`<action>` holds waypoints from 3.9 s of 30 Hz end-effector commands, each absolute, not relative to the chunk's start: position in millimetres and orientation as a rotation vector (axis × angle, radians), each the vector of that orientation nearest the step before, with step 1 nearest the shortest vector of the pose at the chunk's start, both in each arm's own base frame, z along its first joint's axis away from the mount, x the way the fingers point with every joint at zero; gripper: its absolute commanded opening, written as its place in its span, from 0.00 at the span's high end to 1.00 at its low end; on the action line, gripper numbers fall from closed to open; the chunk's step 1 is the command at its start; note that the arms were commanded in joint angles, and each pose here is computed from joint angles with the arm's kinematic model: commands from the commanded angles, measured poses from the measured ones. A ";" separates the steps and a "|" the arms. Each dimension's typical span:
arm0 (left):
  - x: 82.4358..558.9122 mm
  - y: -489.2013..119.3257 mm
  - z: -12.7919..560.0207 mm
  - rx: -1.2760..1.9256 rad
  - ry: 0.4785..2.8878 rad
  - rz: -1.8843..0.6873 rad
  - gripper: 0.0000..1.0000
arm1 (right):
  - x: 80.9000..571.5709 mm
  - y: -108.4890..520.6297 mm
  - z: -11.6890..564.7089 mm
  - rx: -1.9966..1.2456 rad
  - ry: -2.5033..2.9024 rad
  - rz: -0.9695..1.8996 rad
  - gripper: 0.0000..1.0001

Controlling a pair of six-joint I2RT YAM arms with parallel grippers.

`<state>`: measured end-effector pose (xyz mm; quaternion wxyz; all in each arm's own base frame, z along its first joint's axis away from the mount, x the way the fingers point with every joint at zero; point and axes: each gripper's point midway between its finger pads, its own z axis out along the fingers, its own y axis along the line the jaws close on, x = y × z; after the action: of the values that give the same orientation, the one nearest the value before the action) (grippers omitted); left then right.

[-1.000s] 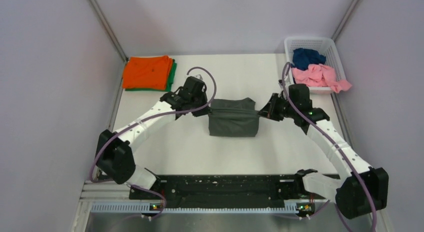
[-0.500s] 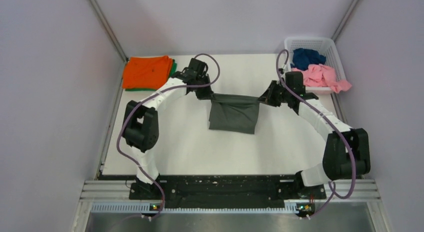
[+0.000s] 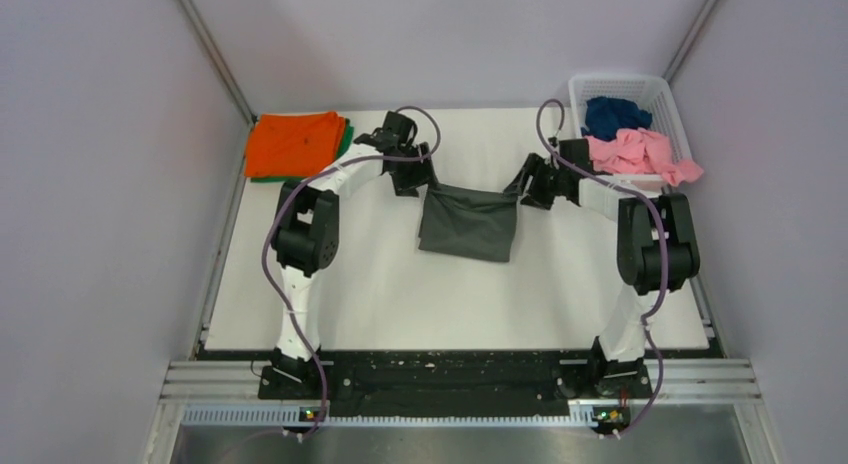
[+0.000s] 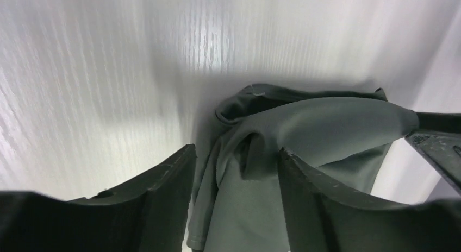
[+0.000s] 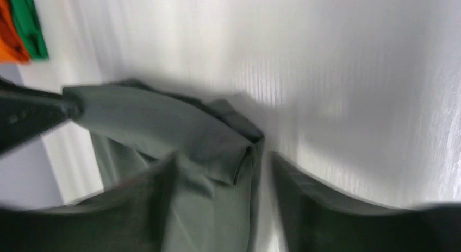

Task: Fold and stack the t-shirts
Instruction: Fold the long partially folded tshirt into a neat square, then smooth out wrinkles on the folded tshirt, then put the neatly folded tshirt into the corner of the board with the left arm

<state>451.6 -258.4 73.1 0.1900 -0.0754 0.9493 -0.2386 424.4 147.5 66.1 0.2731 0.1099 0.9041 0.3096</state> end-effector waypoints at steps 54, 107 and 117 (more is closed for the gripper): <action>484.2 -284.3 119.8 -0.207 2.515 -0.720 0.01 | 487.6 166.5 126.4 0.273 2.252 0.831 0.01; 508.9 -162.5 143.2 0.240 2.202 0.720 1.00 | 291.3 41.5 147.1 0.445 2.085 0.258 0.01; 554.1 -61.1 199.7 0.194 2.051 0.963 1.00 | 294.1 41.5 144.5 0.457 2.088 0.257 0.01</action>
<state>532.7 -105.1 117.7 0.3572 0.1202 0.8596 0.3449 287.4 45.4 138.0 0.4574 0.1842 0.8630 0.1101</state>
